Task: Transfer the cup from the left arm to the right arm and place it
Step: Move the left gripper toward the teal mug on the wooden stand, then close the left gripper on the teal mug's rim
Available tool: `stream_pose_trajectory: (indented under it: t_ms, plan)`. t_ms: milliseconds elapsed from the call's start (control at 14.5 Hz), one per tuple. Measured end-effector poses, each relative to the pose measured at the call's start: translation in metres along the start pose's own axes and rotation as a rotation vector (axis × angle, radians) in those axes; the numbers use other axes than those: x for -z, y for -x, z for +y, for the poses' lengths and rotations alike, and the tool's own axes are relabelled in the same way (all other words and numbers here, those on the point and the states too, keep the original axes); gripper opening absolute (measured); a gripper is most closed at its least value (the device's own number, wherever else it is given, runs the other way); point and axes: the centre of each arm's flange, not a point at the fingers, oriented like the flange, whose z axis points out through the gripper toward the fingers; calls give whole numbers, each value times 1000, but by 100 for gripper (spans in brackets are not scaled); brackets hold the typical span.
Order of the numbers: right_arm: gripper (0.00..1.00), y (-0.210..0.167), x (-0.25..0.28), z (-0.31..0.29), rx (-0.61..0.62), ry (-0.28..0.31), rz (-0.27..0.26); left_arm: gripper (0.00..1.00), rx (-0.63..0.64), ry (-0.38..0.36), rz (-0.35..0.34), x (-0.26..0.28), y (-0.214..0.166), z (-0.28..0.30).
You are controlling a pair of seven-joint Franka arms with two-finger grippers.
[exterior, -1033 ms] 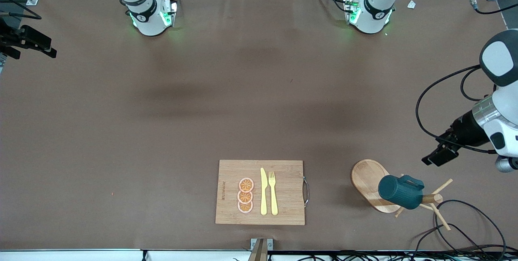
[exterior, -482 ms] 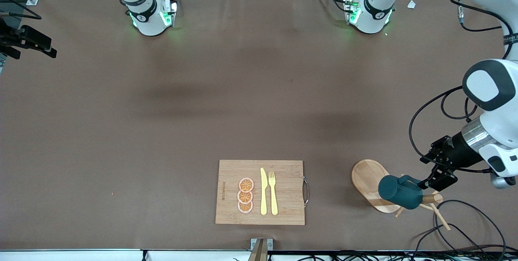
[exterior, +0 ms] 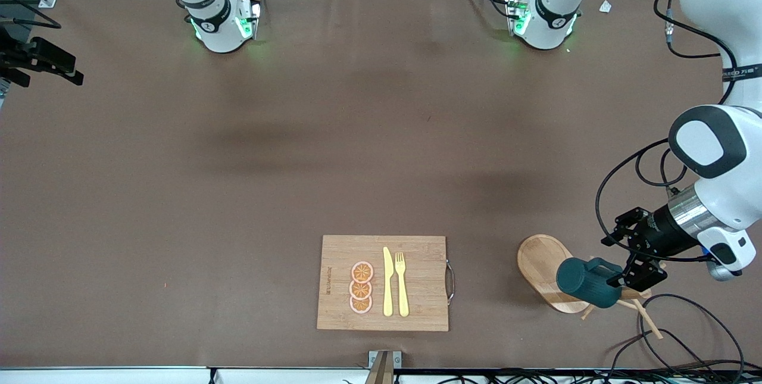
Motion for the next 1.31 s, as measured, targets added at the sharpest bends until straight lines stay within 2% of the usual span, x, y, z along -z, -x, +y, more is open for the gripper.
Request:
stream_pose_trajectory:
  t_ms: [207,1308]
  plan:
    - [100,0,0,0,0,0,0,100,48,35,-28,-9,-4,0]
    - [100,0,0,0,0,0,0,100,89,111,-11,-63,-6,-3]
